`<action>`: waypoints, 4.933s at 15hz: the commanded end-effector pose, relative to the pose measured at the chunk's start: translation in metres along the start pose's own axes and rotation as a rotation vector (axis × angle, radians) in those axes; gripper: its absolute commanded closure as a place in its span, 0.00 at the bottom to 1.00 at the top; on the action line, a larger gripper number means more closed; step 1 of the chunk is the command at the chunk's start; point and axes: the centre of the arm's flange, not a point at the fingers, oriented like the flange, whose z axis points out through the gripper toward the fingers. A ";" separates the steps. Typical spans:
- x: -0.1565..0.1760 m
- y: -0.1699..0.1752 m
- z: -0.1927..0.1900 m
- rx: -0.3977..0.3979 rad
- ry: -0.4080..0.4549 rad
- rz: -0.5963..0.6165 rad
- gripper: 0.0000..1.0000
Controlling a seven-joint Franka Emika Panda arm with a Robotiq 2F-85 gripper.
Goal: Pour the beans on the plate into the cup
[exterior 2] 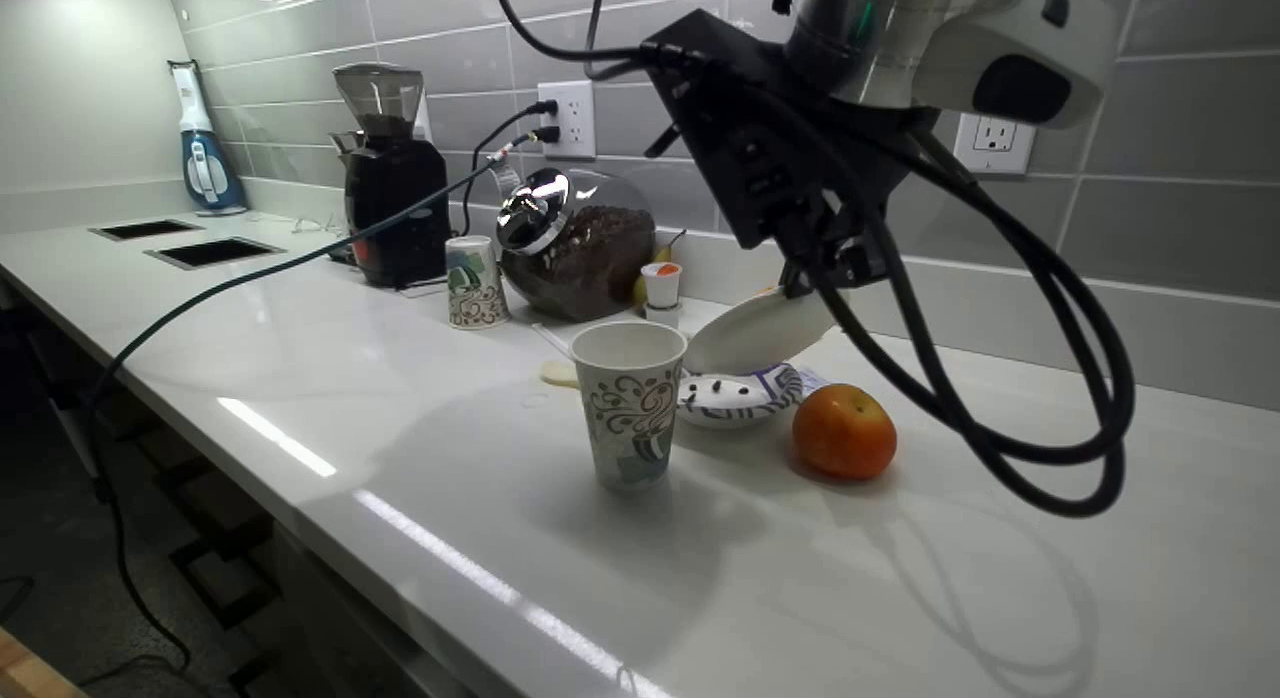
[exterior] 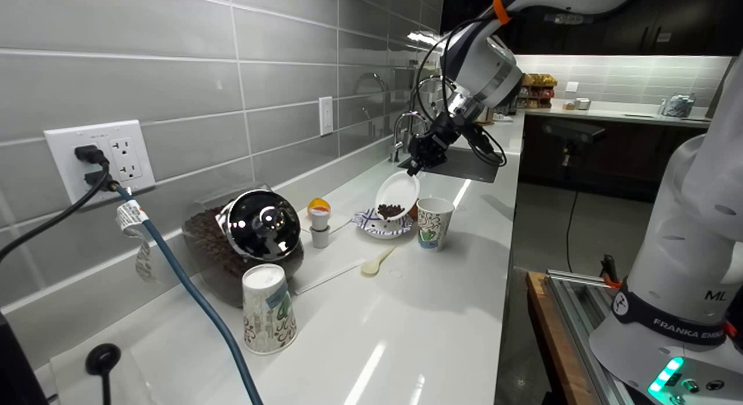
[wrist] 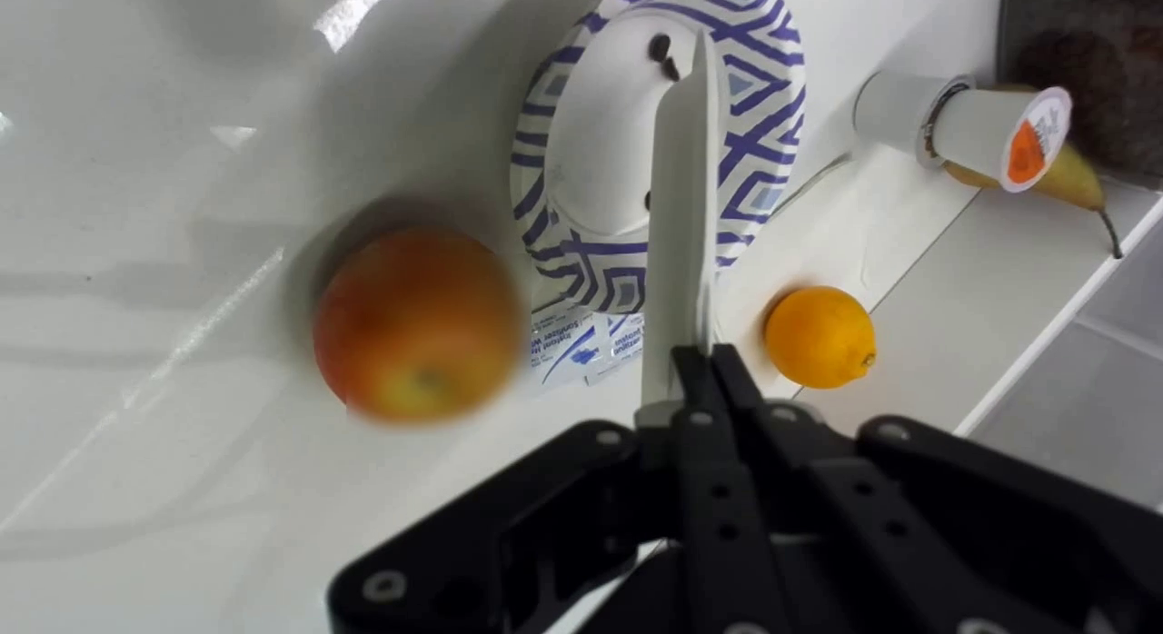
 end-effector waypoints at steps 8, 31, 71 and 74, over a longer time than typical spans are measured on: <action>-0.009 -0.032 -0.010 -0.148 -0.050 -0.090 0.98; -0.024 -0.109 0.014 -0.403 0.005 -0.455 0.98; 0.009 0.055 -0.161 0.002 0.305 0.168 0.98; -0.004 0.060 -0.170 -0.020 0.305 0.170 0.97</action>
